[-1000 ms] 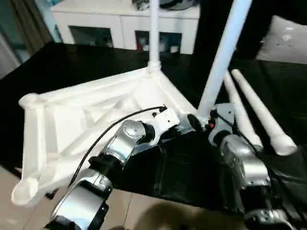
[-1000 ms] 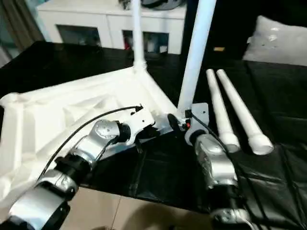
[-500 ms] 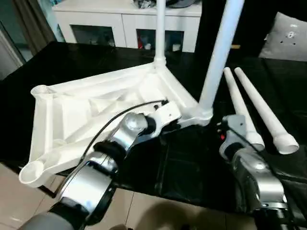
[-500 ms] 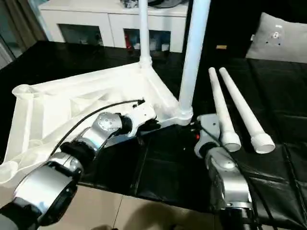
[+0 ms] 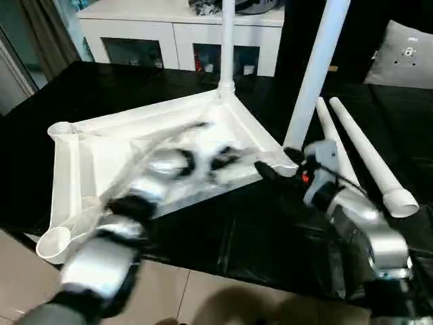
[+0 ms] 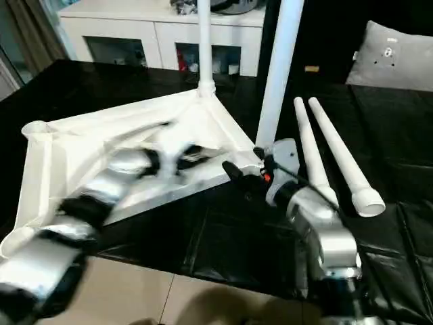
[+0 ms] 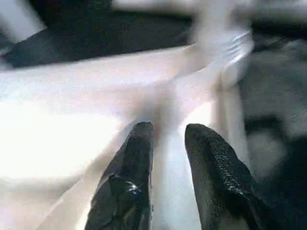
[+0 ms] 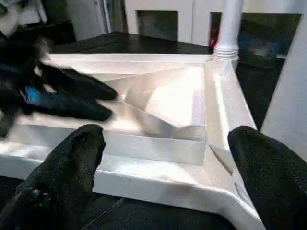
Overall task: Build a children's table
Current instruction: Rotate table base
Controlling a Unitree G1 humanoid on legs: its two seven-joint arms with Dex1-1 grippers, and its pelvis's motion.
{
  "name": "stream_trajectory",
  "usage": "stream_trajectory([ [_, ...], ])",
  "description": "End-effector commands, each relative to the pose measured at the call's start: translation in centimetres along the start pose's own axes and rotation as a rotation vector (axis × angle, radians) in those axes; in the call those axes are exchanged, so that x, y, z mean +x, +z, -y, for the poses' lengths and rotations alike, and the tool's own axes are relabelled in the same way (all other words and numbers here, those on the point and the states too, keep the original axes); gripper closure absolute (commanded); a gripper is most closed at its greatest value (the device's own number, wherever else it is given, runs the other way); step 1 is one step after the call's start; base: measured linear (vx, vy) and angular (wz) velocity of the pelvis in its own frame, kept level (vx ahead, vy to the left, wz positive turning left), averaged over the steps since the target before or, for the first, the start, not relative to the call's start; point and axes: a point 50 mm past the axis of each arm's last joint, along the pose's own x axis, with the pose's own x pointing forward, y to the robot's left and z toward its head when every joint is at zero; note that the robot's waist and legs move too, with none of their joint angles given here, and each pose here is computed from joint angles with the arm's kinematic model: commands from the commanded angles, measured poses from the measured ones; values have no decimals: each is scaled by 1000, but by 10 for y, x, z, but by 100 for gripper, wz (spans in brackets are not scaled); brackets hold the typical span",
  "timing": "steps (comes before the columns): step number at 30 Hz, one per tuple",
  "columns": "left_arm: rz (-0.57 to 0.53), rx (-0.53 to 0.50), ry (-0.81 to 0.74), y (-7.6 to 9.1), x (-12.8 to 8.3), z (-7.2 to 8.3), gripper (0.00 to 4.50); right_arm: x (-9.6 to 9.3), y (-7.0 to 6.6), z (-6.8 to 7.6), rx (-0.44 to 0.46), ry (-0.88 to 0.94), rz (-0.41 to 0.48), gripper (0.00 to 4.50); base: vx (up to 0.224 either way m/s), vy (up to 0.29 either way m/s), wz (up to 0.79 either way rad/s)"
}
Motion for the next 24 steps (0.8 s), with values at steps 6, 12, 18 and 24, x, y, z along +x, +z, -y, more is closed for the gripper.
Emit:
stream_trajectory([
  [6,-58,40,53,-7,-56,-10,323,13,0,22,-84,53,-108,0,0,0,0],
  [12,-96,-8,61,-9,-85,1,323,21,8,55,-116,31,-132,0,0,0,0],
  [18,-158,-6,174,-9,-101,-9,323,32,26,87,-167,-229,-74,0,0,0,0],
  [24,-343,50,414,-23,-124,-37,323,43,12,57,-126,-55,-57,0,0,0,0],
])
